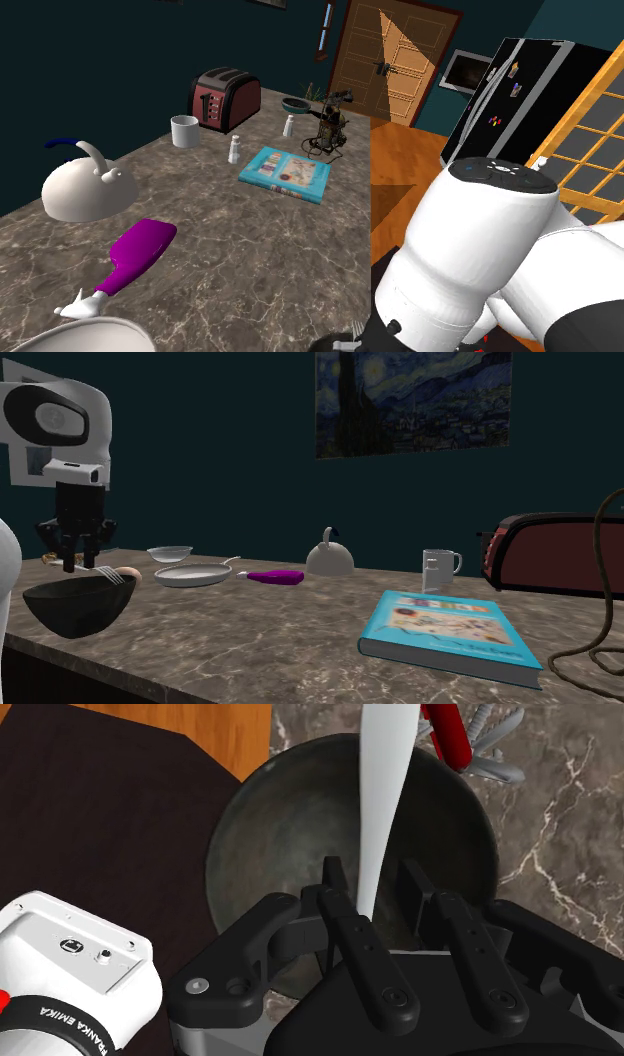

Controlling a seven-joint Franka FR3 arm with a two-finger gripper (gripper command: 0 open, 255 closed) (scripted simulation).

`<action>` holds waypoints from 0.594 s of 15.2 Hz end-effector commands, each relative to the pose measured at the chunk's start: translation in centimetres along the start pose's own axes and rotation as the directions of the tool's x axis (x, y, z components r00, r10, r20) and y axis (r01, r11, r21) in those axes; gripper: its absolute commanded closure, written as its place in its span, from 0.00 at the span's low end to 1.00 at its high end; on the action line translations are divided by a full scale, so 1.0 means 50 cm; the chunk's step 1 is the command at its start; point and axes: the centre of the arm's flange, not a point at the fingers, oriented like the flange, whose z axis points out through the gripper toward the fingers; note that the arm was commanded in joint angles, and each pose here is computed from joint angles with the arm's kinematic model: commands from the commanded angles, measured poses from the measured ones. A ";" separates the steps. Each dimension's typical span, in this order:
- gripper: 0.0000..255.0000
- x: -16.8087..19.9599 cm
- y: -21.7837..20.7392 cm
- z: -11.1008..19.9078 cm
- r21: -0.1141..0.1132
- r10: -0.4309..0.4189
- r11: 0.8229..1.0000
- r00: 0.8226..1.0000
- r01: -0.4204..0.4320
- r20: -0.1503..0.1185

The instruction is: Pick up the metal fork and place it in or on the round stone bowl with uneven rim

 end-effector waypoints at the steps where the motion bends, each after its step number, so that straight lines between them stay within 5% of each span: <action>1: 1.00 0.003 0.000 0.020 0.001 0.000 1.000 1.000 0.000 0.000; 9: 1.00 0.004 0.000 0.026 0.001 0.000 1.000 1.000 0.000 0.000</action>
